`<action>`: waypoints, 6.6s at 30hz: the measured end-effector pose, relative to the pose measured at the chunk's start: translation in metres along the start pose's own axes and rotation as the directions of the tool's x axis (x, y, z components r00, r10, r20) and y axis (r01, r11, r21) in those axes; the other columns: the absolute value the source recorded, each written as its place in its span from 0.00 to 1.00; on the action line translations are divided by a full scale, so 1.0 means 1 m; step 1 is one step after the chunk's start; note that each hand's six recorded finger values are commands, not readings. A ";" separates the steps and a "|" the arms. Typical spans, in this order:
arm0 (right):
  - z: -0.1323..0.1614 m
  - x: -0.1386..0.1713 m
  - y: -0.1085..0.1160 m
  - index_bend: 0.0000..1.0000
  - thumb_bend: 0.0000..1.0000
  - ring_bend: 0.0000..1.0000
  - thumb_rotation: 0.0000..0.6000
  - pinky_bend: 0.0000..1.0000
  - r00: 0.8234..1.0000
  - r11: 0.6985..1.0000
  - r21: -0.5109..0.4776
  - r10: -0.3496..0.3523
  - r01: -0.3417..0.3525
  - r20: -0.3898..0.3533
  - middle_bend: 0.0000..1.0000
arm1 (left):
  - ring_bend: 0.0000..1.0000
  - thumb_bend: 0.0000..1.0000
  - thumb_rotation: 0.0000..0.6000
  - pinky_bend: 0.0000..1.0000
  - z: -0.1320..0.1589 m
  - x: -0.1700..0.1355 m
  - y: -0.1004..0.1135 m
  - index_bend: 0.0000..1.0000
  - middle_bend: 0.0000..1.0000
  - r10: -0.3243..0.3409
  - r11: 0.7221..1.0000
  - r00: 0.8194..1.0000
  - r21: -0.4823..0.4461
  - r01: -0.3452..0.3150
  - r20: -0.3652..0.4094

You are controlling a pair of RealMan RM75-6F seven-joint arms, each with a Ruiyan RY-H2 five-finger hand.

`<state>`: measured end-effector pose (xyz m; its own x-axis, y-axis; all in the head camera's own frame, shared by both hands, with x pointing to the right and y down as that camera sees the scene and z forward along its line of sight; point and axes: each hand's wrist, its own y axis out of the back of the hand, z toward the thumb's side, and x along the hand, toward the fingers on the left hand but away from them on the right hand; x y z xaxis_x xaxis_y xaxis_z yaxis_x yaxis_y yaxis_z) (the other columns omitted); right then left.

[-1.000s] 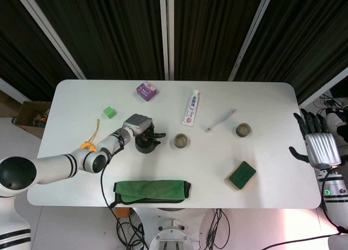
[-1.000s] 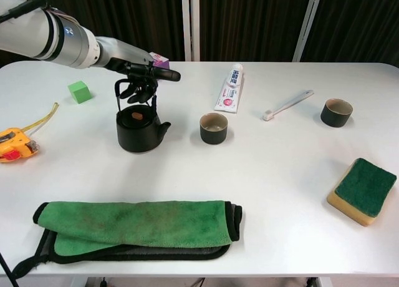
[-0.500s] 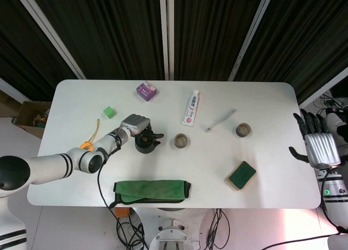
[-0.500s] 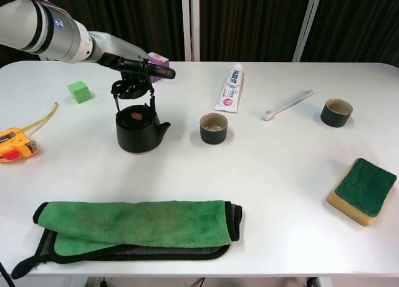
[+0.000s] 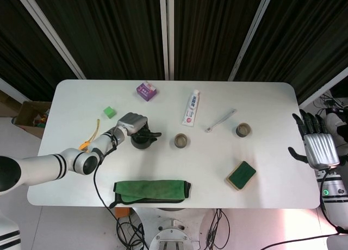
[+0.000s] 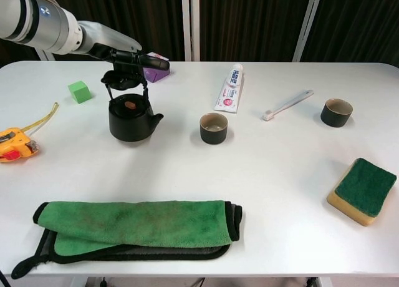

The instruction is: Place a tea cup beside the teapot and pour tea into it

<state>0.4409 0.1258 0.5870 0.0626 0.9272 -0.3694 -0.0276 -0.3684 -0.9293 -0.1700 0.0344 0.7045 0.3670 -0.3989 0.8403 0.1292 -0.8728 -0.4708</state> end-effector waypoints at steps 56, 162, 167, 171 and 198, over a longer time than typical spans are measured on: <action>0.001 0.001 -0.005 0.00 0.19 0.00 1.00 0.00 1.000 1.000 0.005 0.019 -0.019 0.002 0.00 | 1.00 0.24 0.58 0.38 0.001 -0.015 0.006 1.00 1.00 0.602 0.798 0.798 -0.065 -0.599 0.041; -0.015 0.005 -0.007 0.00 0.19 0.00 1.00 0.00 0.999 1.000 -0.007 0.026 -0.026 0.033 0.00 | 1.00 0.28 1.00 0.42 0.099 0.026 -0.017 1.00 1.00 0.655 0.725 0.722 0.082 -0.684 0.223; -0.015 0.004 -0.007 0.00 0.19 0.00 1.00 0.00 0.999 1.000 -0.006 0.025 -0.025 0.032 0.00 | 1.00 0.28 1.00 0.42 0.099 0.027 -0.018 1.00 1.00 0.657 0.721 0.719 0.092 -0.687 0.226; -0.015 0.004 -0.007 0.00 0.19 0.00 1.00 0.00 0.999 1.000 -0.006 0.025 -0.024 0.032 0.00 | 1.00 0.28 1.00 0.42 0.099 0.026 -0.017 1.00 1.00 0.661 0.713 0.714 0.103 -0.693 0.230; -0.014 0.004 -0.005 0.00 0.19 0.00 1.00 0.00 0.999 1.000 -0.006 0.022 -0.022 0.029 0.00 | 1.00 0.29 1.00 0.42 0.104 0.021 -0.015 1.00 1.00 0.678 0.660 0.683 0.184 -0.728 0.273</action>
<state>0.4551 0.1302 0.5906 0.0325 0.9204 -0.3897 -0.0227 -0.3892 -0.9209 -0.0681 0.0685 0.7015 0.5894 -0.7872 0.1815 -0.0127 -0.2337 -0.9722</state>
